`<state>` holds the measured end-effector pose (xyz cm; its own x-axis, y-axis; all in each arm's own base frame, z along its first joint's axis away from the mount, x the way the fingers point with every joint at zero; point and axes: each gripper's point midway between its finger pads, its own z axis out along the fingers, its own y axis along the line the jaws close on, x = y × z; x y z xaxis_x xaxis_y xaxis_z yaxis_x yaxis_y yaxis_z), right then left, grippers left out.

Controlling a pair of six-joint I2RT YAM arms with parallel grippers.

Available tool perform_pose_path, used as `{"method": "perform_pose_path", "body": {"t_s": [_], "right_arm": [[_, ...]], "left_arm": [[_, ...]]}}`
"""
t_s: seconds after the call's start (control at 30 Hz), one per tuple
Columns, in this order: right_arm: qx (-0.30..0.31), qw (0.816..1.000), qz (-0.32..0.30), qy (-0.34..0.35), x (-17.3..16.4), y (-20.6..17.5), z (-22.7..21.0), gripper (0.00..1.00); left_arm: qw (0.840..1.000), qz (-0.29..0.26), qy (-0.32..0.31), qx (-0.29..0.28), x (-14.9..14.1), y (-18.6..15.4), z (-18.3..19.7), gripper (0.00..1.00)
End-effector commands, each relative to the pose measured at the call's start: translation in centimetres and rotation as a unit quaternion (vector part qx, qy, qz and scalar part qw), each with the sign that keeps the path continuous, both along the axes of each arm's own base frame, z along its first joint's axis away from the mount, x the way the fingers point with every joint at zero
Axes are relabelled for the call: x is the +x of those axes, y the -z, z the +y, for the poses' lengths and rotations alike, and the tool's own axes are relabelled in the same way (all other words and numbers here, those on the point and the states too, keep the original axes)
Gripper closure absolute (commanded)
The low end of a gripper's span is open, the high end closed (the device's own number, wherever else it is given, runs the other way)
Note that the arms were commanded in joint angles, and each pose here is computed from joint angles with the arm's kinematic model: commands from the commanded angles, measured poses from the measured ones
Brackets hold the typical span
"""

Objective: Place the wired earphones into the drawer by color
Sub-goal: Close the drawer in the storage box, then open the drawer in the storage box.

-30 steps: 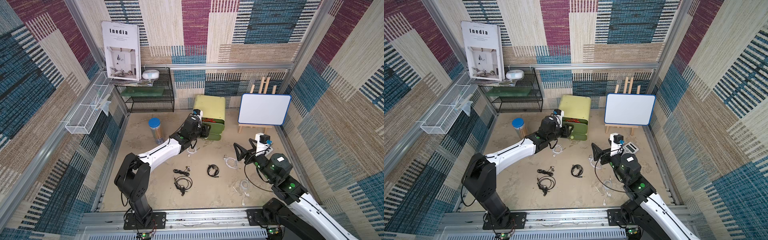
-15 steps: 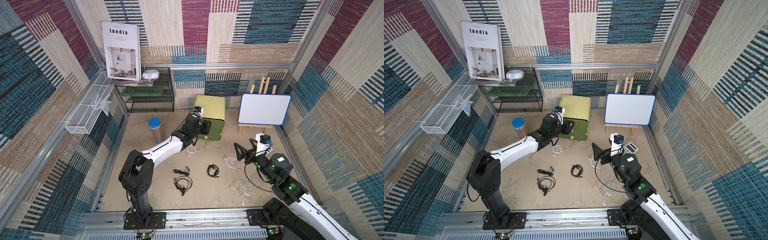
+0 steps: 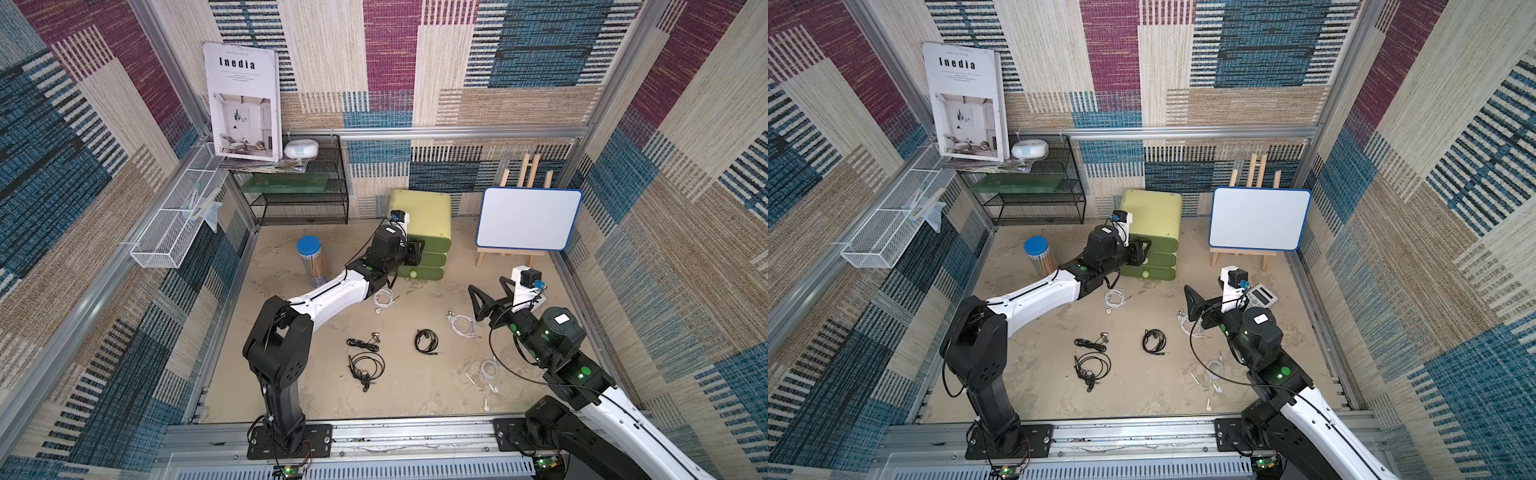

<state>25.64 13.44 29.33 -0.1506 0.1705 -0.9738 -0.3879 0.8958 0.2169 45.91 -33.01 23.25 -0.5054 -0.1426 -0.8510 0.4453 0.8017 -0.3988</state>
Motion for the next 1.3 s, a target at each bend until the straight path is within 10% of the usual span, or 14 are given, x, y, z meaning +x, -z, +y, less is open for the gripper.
{"method": "perform_pose_path", "body": {"t_s": [0.0,0.6,1.27], "right_arm": [[0.000,1.000,0.005,0.005,0.1,0.4,-0.1,0.01],[0.004,0.999,0.037,0.030,1.1,1.9,-0.4,0.01],[0.003,0.999,0.026,0.044,0.8,1.9,-1.2,0.00]], "left_arm": [[1.000,-0.009,0.011,-0.012,-0.6,-1.0,0.0,0.52],[0.996,0.092,0.002,-0.020,-6.0,2.8,3.0,0.35],[0.994,0.095,-0.046,-0.036,-1.2,7.4,1.3,0.44]]}}
